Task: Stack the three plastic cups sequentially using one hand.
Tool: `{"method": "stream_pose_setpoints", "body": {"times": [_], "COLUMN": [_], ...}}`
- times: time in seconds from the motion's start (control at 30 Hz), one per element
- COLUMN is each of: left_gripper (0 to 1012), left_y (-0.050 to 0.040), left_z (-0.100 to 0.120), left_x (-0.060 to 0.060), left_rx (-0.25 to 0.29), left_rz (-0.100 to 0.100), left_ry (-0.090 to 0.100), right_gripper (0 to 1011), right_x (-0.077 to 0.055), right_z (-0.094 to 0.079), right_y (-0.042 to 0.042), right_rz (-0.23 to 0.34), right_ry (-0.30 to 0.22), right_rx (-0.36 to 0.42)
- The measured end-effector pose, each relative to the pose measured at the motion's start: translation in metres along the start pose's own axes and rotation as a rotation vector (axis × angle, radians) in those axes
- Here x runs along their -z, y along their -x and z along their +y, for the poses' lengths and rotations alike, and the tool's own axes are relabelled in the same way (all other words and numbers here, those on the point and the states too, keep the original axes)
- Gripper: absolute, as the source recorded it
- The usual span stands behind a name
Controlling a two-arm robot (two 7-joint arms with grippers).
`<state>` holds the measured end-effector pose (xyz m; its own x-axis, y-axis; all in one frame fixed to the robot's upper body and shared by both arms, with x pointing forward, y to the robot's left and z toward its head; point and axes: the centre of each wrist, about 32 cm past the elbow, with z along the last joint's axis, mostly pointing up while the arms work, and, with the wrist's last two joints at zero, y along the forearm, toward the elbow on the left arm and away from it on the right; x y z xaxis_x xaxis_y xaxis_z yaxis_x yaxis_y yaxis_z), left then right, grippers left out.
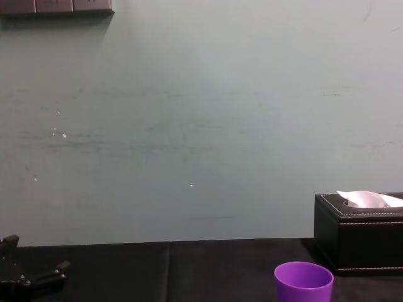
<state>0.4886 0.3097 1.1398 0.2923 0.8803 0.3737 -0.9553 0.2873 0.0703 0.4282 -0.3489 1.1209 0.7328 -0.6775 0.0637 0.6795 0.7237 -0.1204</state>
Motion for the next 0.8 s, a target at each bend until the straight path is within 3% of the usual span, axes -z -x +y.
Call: {"method": "stream_pose_setpoints", "body": {"times": [0.53,0.8], "left_gripper": [1011,1011], "left_y": [0.0000,0.0000], "left_z": [0.000,0.000], "left_x": [0.000,0.000], "left_rx": [0.000,0.000], "left_rz": [0.000,0.000], "left_ry": [0.000,0.000], "right_gripper": [723,723], "right_x": [0.000,-0.024], "right_z": [-0.001,-0.009], "right_y": [0.0000,0.0091], "right_rz": [-0.001,-0.030], "right_ry": [-0.003,-0.035], "right_rx": [0.001,0.061]}}
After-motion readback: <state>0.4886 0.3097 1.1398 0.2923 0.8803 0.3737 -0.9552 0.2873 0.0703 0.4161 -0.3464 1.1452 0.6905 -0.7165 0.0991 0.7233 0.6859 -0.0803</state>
